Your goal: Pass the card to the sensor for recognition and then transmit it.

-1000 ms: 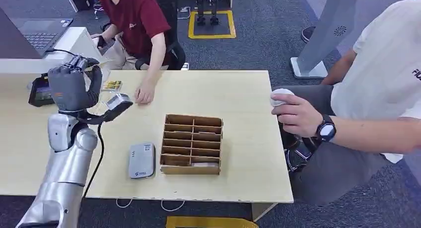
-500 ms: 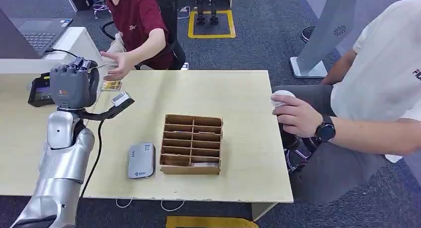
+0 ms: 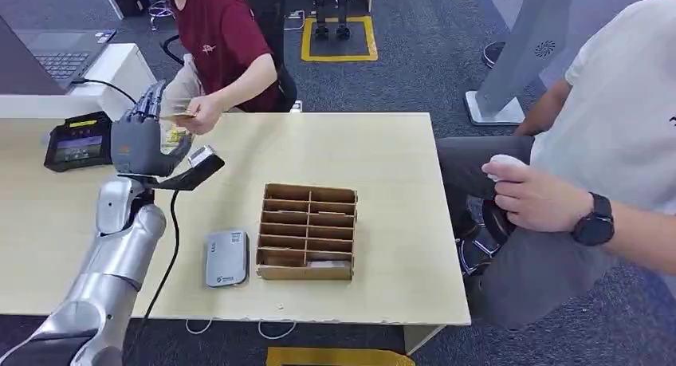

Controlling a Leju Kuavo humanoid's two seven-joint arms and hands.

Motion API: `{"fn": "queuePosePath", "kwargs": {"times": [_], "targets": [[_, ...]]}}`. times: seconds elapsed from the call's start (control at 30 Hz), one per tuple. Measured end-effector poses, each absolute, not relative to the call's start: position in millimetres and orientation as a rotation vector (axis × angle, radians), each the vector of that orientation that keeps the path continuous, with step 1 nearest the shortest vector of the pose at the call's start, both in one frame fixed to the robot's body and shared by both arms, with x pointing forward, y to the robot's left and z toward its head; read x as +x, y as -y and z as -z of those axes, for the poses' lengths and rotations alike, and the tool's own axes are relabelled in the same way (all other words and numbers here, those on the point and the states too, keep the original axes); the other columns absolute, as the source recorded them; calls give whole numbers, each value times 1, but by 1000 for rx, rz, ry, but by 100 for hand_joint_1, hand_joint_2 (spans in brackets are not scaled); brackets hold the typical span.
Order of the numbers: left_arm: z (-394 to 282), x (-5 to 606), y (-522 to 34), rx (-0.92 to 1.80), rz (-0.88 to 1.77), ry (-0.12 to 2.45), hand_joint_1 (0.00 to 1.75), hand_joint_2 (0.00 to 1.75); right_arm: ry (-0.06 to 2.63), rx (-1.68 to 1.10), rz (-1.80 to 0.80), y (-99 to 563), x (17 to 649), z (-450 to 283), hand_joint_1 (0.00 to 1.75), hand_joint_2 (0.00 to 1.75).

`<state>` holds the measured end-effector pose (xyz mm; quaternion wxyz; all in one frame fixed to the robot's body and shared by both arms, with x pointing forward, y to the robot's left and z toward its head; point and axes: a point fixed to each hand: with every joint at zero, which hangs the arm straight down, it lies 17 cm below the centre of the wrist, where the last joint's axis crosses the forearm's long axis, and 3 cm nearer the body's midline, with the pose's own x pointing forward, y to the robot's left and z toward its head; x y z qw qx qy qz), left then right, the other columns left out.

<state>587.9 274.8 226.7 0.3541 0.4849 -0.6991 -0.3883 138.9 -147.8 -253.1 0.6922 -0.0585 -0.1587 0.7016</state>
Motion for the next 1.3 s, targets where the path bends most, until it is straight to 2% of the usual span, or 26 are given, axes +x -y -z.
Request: {"fn": "queuePosePath", "kwargs": {"times": [0.17, 0.33, 0.67, 0.77, 1.0, 1.13, 1.3], "targets": [[-187, 587, -264, 904, 1033, 1771, 0, 175, 346, -132, -1549, 151, 138, 254, 0, 0], [-155, 535, -231, 403, 1048, 1805, 0, 175, 325, -131, -1500, 157, 130, 257, 0, 0], [-161, 404, -157, 44, 1255, 1994, 0, 175, 296, -138, -1448, 167, 121, 261, 0, 0], [-165, 384, -147, 37, 1303, 2028, 0, 175, 298, -140, -1437, 168, 122, 261, 0, 0], [-142, 366, -121, 378, 1547, 2038, 0, 175, 284, -152, -1412, 171, 121, 261, 0, 0], [-127, 377, -113, 611, 1583, 2001, 0, 175, 280, -163, -1408, 173, 122, 261, 0, 0], [-114, 385, -105, 627, 1540, 1965, 0, 175, 282, -172, -1404, 174, 123, 261, 0, 0]]}}
